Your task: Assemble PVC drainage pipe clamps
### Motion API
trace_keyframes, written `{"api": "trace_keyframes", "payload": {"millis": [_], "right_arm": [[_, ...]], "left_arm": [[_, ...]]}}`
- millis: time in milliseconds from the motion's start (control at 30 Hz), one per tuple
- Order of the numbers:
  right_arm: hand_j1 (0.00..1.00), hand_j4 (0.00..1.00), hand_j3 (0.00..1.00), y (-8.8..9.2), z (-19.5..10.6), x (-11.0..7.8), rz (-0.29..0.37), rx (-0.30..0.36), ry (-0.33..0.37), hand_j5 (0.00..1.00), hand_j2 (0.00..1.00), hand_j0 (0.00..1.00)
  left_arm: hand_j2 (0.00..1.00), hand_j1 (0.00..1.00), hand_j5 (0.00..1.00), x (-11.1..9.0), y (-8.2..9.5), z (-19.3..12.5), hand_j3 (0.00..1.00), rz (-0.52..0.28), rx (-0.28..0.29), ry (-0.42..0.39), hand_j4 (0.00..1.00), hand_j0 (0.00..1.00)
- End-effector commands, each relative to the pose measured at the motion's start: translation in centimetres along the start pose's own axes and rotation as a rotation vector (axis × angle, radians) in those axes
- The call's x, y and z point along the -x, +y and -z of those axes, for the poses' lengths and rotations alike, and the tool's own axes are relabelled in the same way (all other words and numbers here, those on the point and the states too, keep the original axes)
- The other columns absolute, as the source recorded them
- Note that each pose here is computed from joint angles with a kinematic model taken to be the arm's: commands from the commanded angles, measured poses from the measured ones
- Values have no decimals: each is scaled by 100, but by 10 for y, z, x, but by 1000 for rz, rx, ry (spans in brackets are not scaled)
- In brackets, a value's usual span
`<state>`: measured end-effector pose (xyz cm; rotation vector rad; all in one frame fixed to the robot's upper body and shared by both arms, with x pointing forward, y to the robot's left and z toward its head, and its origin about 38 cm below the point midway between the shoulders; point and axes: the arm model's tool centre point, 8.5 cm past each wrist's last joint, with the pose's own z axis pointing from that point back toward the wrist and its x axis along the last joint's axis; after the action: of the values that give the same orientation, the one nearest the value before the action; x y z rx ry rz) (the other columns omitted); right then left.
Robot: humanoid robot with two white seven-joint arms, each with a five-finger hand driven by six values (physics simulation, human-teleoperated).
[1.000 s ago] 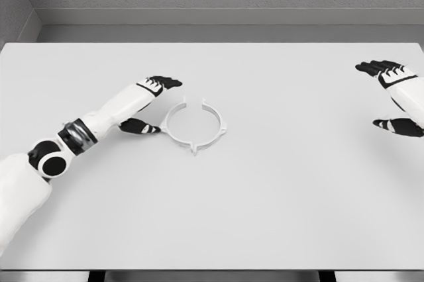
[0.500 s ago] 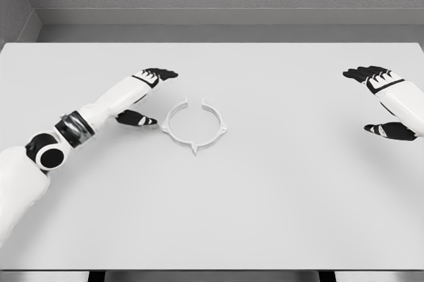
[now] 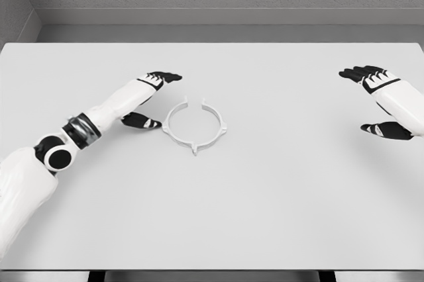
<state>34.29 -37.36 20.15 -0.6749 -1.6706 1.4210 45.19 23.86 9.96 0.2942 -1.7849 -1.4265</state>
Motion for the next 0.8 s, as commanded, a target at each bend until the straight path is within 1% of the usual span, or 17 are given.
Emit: {"api": "trace_keyframes", "payload": {"millis": [0,533,667,767], "right_arm": [[100,100,100,0,0,0,8,6,-2,100,100,100],[100,100,100,0,0,-1,7,4,-2,100,100,100],[100,100,100,0,0,-1,8,4,-1,100,100,100],[100,100,100,0,0,-1,8,4,-1,100,100,100]], "left_arm": [[100,100,100,-2,-1,3,100,-12,-8,-5,100,100],[100,100,100,-12,-8,14,100,-22,-12,-30,100,100],[100,100,100,-12,-8,14,100,-21,-12,-28,100,100],[100,100,100,-6,-1,9,100,-14,-20,-14,100,100]]}}
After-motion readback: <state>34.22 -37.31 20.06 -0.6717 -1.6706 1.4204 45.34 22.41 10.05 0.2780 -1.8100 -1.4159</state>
